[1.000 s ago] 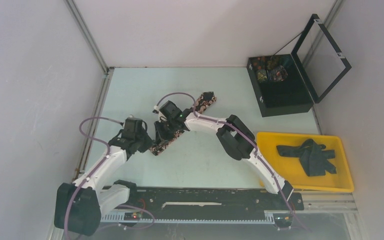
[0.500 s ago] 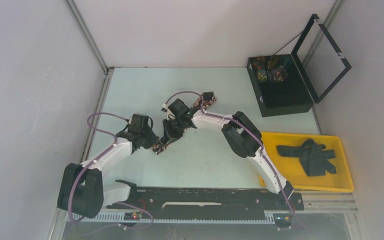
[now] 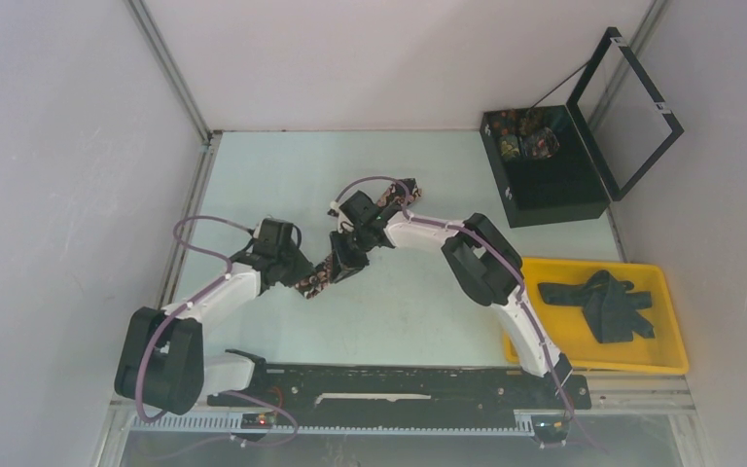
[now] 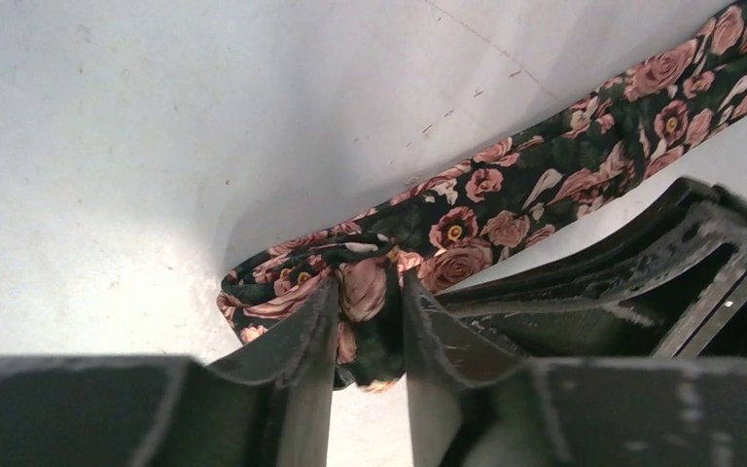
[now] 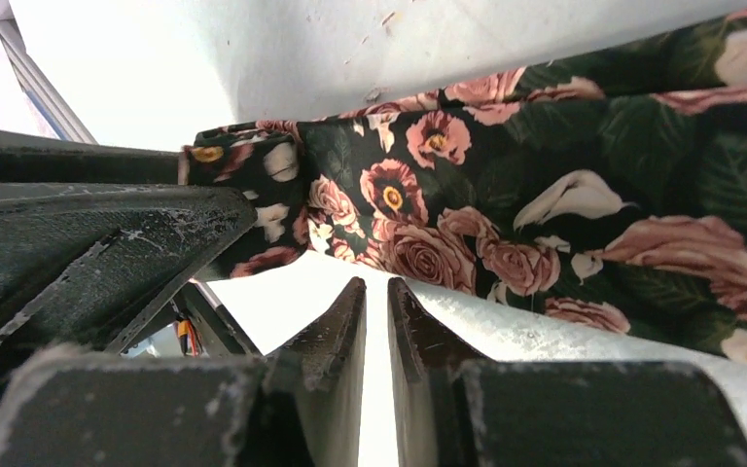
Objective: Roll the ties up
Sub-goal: Roll the tie at the center of the board.
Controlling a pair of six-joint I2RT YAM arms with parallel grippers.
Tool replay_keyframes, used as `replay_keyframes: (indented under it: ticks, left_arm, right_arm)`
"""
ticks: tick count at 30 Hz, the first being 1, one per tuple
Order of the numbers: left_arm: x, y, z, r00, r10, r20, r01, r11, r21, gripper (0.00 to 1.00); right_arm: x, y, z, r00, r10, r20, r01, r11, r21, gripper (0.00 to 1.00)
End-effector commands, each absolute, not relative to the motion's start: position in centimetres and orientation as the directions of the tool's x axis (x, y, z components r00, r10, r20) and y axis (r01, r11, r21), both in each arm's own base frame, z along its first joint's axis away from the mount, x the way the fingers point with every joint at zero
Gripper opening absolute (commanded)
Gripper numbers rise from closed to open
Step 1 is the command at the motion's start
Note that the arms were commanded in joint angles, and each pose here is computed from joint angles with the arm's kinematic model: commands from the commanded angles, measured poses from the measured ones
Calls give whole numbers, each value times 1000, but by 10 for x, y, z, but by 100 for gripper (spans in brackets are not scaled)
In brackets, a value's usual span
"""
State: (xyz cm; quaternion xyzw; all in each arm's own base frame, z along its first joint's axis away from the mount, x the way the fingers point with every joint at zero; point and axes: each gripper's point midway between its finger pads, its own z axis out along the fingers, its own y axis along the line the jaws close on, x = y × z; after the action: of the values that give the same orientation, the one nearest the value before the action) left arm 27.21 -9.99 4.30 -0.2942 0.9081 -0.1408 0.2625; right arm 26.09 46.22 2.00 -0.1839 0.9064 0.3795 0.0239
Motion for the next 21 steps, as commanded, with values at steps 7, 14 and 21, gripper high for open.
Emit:
replay_keyframes:
  ticks: [7, 14, 21]
  left_arm:
    - [286, -102, 74, -658, -607, -446, -427, 789, -442, 47]
    - [287, -97, 89, -641, -599, -479, -418, 797, -436, 54]
    - [291, -65, 105, -624, -568, -537, -438, 823, -362, 52]
  right_arm:
    - [252, 462, 53, -901, -327, -284, -431, 620, 656, 17]
    - [238, 462, 52, -896, -339, -286, -441, 618, 651, 17]
    - [222, 464, 47, -887, -355, -294, -459, 622, 635, 17]
